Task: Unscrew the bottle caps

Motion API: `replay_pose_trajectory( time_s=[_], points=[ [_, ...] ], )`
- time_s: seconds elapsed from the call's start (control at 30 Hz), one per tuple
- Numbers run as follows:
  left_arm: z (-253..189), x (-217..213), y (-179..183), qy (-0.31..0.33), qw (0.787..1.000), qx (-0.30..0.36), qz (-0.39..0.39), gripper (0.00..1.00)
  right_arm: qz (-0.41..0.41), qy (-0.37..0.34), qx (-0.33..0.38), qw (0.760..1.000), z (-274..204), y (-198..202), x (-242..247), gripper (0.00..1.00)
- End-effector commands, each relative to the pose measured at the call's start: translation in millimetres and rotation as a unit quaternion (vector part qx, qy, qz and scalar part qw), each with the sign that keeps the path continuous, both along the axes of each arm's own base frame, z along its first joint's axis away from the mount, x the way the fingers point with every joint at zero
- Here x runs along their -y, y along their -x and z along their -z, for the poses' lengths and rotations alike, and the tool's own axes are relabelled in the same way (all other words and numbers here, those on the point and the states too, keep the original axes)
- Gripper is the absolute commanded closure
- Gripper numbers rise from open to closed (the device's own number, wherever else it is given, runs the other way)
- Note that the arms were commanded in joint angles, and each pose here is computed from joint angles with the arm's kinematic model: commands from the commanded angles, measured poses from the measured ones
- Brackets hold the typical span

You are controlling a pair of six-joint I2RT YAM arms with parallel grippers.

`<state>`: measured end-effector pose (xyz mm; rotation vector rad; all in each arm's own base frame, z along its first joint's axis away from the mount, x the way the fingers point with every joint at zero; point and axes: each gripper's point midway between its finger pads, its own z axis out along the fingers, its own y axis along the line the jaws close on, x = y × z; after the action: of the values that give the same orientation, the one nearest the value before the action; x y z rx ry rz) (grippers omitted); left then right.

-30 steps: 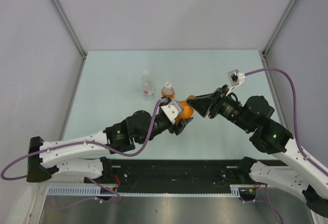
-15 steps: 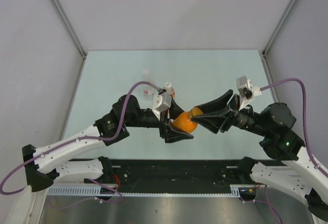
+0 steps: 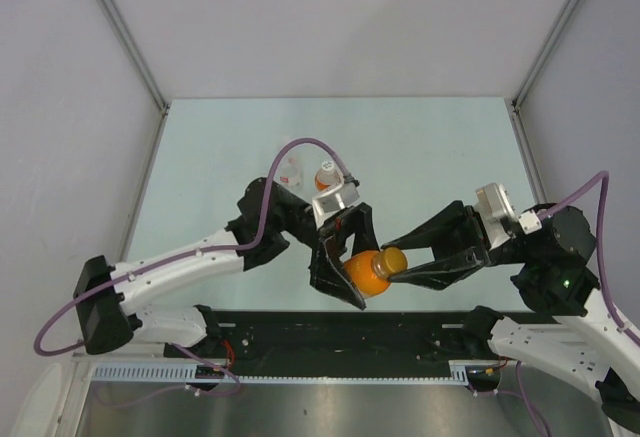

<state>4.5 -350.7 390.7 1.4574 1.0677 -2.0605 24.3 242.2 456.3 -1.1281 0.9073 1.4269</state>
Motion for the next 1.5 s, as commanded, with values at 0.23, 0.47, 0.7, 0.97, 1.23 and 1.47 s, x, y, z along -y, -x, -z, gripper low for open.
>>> replay_pose_trajectory(
  time_s=[0.23,0.47,0.7,0.97,1.23,1.47],
  points=[
    [-47,-25,17,0.106,0.987,-0.018,0.12,1.0,-0.158,0.059,0.026,0.985,26,45,8,1.0],
    [-46,-22,12,0.107,0.988,-0.011,0.115,1.0,-0.164,0.075,0.023,0.983,35,47,10,1.0],
    [-37,-24,-17,0.089,0.994,-0.01,0.067,1.0,-0.005,0.017,0.023,1.0,1,12,22,1.0],
    [-12,-23,-54,0.054,0.998,-0.015,-0.024,1.0,0.165,-0.055,0.001,0.985,-41,-30,46,1.0],
    [17,-1,-126,-0.029,0.959,0.049,-0.279,1.0,0.507,-0.047,-0.155,0.847,-10,-167,92,1.0],
    [24,-39,-174,-0.083,0.868,0.058,-0.486,1.0,0.744,-0.009,-0.24,0.624,86,-260,149,1.0]
  ],
)
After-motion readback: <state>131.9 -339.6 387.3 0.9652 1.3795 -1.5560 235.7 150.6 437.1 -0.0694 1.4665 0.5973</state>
